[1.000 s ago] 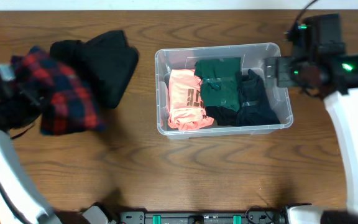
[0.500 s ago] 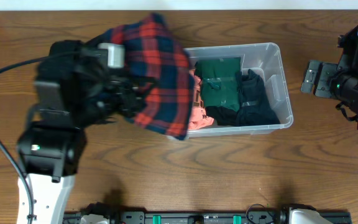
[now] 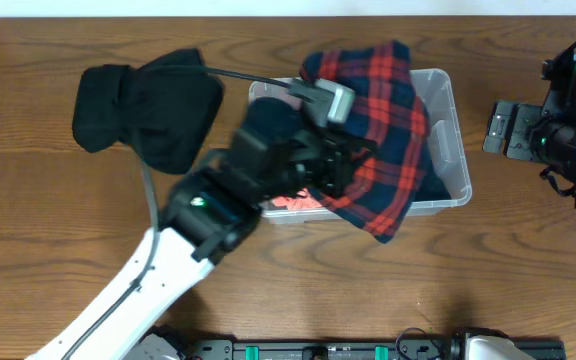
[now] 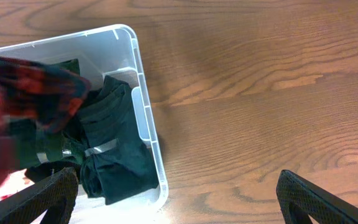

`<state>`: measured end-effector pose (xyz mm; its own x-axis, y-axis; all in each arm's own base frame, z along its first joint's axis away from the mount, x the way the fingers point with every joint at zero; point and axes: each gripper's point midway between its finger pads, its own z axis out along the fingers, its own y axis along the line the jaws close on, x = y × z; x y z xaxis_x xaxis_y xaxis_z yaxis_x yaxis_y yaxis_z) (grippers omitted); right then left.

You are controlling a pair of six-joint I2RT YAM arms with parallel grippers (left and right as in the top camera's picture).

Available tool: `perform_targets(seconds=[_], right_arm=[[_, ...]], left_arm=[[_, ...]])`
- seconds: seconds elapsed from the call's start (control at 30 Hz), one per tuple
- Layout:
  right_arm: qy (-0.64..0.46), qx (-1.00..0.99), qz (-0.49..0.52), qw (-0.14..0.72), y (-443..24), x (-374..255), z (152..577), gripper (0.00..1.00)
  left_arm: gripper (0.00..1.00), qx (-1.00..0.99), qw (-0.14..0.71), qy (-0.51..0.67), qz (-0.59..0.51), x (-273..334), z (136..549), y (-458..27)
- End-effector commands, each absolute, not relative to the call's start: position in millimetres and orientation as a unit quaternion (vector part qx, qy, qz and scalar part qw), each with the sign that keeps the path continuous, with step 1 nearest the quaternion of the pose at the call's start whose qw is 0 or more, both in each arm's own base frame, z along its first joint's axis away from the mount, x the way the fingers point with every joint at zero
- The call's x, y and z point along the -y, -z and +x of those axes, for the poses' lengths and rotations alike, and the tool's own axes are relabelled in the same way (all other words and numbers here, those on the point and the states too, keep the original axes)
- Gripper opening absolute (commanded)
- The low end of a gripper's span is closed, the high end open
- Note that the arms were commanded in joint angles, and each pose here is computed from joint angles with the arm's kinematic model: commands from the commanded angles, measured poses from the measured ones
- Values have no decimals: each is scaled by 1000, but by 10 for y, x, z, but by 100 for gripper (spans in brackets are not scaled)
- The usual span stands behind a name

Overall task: Pack container
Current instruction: 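Carry the plaid shirt into the bin with the left gripper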

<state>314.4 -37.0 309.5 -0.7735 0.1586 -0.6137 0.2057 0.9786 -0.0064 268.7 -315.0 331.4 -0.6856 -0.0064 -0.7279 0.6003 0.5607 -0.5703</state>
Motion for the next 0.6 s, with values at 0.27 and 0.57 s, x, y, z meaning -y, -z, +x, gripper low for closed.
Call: perform_targets(seconds=[0.27,0.57], right_arm=[[41,-946,106,303,-2993,407,3166,99],[42,-950,106,291,-2925,407,3178,99]], left_arm=[[6,-792,383,437,186,3651,2787,-3266],[7,-828,347,409,162,3811,2974,-2745]])
